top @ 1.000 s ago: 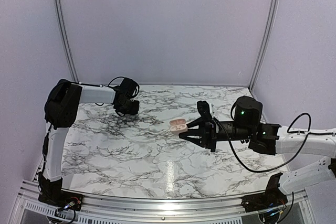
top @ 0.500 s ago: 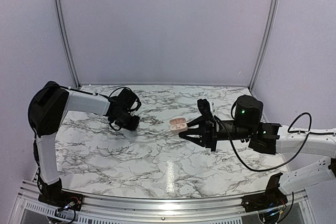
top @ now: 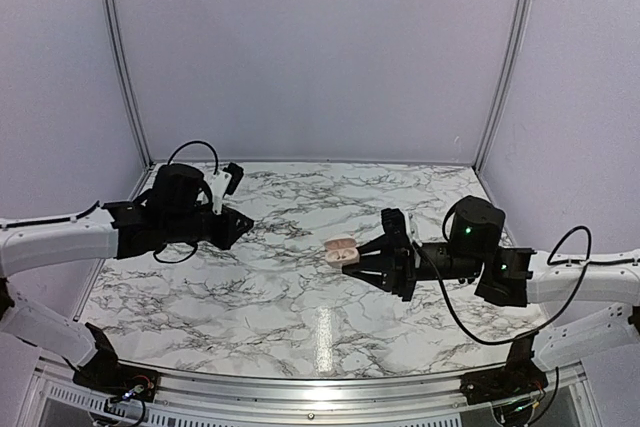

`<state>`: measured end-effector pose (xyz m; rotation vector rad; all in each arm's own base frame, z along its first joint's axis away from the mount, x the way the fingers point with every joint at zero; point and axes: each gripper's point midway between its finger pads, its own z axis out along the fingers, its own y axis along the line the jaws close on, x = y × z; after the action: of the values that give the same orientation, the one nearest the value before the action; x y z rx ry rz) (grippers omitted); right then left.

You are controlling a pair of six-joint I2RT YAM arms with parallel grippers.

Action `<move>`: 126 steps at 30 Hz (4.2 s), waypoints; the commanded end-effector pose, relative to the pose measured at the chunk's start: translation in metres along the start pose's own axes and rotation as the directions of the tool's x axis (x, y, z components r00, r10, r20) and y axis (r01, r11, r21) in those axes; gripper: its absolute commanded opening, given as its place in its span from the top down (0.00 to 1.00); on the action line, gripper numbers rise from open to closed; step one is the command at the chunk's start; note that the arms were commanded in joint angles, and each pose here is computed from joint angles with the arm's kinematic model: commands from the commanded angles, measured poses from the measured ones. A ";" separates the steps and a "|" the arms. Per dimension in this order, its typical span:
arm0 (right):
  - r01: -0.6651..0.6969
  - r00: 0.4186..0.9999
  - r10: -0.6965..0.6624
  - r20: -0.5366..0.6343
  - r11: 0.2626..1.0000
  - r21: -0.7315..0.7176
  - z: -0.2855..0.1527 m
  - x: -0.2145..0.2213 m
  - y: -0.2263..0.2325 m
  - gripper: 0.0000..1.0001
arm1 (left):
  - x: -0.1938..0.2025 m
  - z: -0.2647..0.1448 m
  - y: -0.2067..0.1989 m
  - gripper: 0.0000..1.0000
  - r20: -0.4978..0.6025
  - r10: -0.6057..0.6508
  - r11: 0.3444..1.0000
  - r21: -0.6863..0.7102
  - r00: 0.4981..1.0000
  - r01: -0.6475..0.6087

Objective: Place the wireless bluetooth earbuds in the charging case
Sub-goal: Move the left earbud to the center of the board, then pick up the left earbud from the center of the board.

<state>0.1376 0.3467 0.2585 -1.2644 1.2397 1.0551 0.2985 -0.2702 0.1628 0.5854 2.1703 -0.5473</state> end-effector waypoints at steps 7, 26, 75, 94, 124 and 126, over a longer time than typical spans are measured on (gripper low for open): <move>0.224 0.967 -0.236 0.095 0.967 0.125 0.002 -0.038 0.003 1.00 | -0.085 -0.113 -0.082 1.00 0.488 0.091 0.968 0.161 0.868 -0.192; 0.115 0.991 -0.122 0.060 0.987 0.109 -0.003 -0.022 0.007 1.00 | 0.083 -0.032 -0.081 0.98 -0.286 0.175 0.976 0.175 0.942 -0.128; 0.102 0.993 -0.107 0.041 0.990 0.093 0.000 -0.022 0.008 1.00 | 0.196 0.005 -0.079 0.53 -0.640 0.598 0.797 0.412 0.483 -0.441; 0.080 0.995 -0.085 0.044 0.991 0.103 -0.003 -0.022 0.003 1.00 | 0.174 -0.020 -0.064 0.29 -0.701 0.213 0.966 0.048 0.681 -0.253; 0.060 0.997 -0.065 0.044 0.993 0.104 -0.005 -0.020 0.000 1.00 | 0.228 -0.028 -0.039 0.51 -0.838 0.095 0.957 -0.073 0.538 -0.282; 0.059 0.997 -0.064 0.042 0.993 0.105 -0.004 -0.021 -0.001 1.00 | 0.226 -0.029 -0.034 0.54 -0.837 0.089 0.951 -0.089 0.540 -0.295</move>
<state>0.1347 0.3450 0.2625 -1.2125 1.2234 0.9431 0.1375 -0.2649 0.0150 1.1027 2.8855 -0.0319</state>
